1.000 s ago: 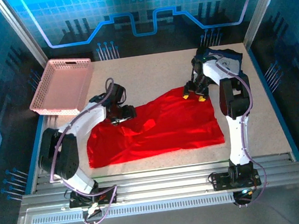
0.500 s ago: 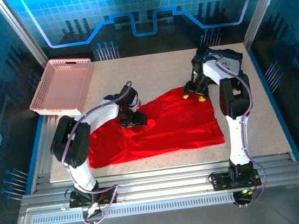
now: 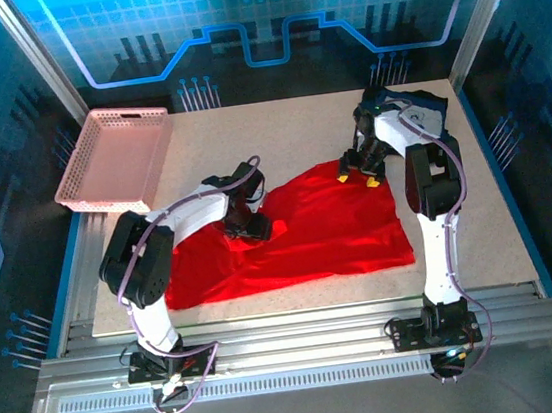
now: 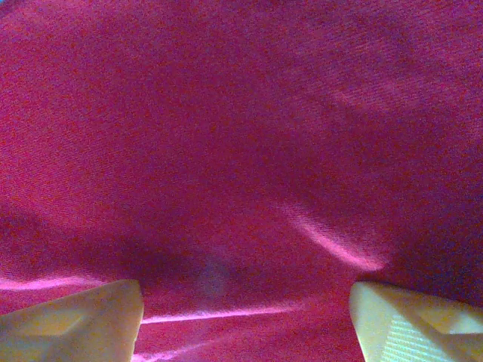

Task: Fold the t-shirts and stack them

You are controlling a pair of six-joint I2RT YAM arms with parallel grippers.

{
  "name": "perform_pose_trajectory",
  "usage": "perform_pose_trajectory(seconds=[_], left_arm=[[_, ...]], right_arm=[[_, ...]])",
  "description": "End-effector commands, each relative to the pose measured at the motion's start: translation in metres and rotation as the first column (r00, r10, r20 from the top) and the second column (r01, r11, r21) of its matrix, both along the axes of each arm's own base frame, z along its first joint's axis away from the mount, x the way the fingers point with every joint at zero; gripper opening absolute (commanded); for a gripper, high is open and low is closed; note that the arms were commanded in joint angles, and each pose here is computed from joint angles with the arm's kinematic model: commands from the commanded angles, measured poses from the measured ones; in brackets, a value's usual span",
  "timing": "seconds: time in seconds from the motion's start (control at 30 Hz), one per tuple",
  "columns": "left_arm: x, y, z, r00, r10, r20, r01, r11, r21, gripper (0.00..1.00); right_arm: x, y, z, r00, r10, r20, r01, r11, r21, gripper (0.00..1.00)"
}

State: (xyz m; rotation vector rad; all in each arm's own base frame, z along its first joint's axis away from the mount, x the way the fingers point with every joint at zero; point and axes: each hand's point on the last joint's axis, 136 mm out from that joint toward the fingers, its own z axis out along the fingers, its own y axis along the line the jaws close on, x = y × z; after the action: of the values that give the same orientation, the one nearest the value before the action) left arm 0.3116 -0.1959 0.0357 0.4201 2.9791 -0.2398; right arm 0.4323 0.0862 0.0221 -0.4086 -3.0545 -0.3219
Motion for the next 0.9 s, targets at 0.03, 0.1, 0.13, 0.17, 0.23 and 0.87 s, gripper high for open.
perform_pose_trajectory(seconds=[0.03, 0.1, 0.13, 0.17, 0.23, 0.87], left_arm=[[0.008, 0.002, -0.003, 0.999, -0.042, 0.012, 0.041, 0.998, 0.055, 0.46], [0.011, 0.002, -0.005, 0.998, -0.054, 0.015, 0.053, 0.996, 0.066, 0.35], [0.013, 0.002, -0.004, 0.998, -0.059, 0.023, 0.057, 0.996, 0.073, 0.30], [0.016, 0.003, -0.002, 0.997, -0.064, 0.035, 0.061, 0.995, 0.080, 0.28], [0.023, 0.003, 0.006, 0.996, -0.068, 0.057, 0.064, 0.995, 0.081, 0.25], [0.038, -0.006, 0.036, 0.993, -0.122, -0.012, 0.119, 0.984, -0.136, 0.45]], right_arm=[[-0.006, -0.005, -0.023, 0.999, 0.003, -0.051, -0.003, 1.000, 0.001, 0.75], [-0.006, -0.005, -0.023, 0.999, 0.004, -0.050, -0.004, 1.000, 0.002, 0.75], [-0.006, -0.005, -0.023, 0.999, 0.005, -0.051, -0.005, 1.000, 0.004, 0.75], [-0.006, -0.005, -0.023, 0.999, 0.006, -0.051, -0.006, 1.000, 0.006, 0.75], [-0.006, -0.004, -0.024, 0.999, 0.007, -0.052, -0.007, 1.000, 0.008, 0.75], [-0.009, -0.005, -0.025, 0.998, 0.015, -0.059, -0.014, 1.000, 0.015, 0.75]])
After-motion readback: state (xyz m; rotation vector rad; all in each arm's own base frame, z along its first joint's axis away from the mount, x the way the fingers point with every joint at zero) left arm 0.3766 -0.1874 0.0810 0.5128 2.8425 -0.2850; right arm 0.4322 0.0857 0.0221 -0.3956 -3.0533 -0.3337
